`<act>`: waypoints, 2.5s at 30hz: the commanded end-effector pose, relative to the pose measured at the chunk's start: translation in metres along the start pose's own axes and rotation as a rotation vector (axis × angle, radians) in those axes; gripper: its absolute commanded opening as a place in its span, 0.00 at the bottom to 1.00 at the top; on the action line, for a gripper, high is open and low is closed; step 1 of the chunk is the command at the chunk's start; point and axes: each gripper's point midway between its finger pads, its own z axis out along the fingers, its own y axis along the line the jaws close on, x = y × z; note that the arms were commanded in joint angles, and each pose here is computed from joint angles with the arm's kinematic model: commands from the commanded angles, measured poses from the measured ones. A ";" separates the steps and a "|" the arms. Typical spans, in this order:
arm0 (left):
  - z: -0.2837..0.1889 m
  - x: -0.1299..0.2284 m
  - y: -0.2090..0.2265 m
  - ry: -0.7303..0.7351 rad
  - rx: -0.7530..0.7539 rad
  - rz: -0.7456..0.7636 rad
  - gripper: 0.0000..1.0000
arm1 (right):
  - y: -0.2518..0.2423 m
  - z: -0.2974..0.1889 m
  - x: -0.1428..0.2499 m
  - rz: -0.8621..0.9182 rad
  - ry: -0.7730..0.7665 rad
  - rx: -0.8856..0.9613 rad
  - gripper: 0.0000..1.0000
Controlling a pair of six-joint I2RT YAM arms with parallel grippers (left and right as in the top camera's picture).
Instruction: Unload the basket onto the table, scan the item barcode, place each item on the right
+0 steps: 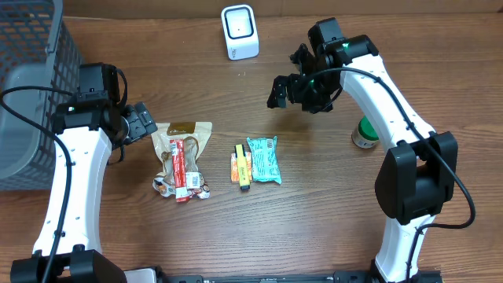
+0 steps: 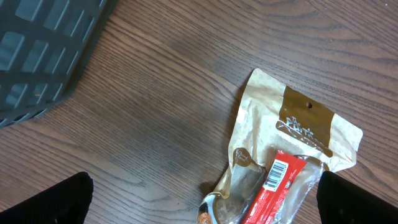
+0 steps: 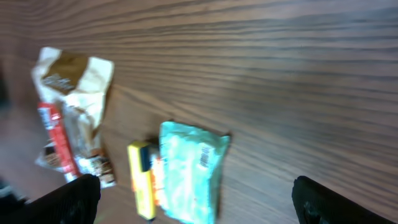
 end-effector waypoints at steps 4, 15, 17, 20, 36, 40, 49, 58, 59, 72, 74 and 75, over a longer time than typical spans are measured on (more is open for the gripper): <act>0.003 0.001 0.002 0.006 -0.014 0.004 1.00 | 0.016 -0.001 0.012 0.011 0.048 -0.085 1.00; 0.003 0.001 0.002 0.006 -0.014 0.004 1.00 | 0.028 0.004 0.028 0.046 0.112 -0.100 0.30; 0.003 0.001 0.002 0.006 -0.014 0.004 1.00 | 0.035 0.011 0.037 0.027 0.137 -0.093 0.30; 0.003 0.001 0.002 0.006 -0.014 0.004 1.00 | 0.045 0.025 0.052 -0.005 0.180 -0.071 0.31; 0.003 0.001 0.002 0.006 -0.014 0.004 0.99 | 0.054 0.095 0.146 -0.009 0.317 0.301 0.43; 0.003 0.001 0.002 0.006 -0.014 0.004 1.00 | 0.062 0.109 0.157 -0.029 0.316 0.298 0.45; 0.003 0.001 0.002 0.006 -0.014 0.004 1.00 | 0.061 0.117 0.157 -0.043 0.284 0.318 0.45; 0.003 0.001 0.002 0.006 -0.014 0.004 1.00 | 0.066 0.113 0.157 -0.071 0.310 0.263 0.21; 0.003 0.001 0.002 0.006 -0.014 0.004 1.00 | 0.069 0.109 0.158 -0.064 0.324 0.241 0.20; 0.003 0.001 0.002 0.006 -0.014 0.004 1.00 | 0.093 0.015 0.106 -0.085 0.007 0.130 0.50; 0.003 0.001 0.002 0.006 -0.014 0.004 1.00 | 0.097 0.013 0.098 -0.094 -0.029 0.110 0.90; 0.003 0.001 0.002 0.006 -0.014 0.004 1.00 | 0.098 0.013 0.095 -0.095 -0.038 0.106 0.90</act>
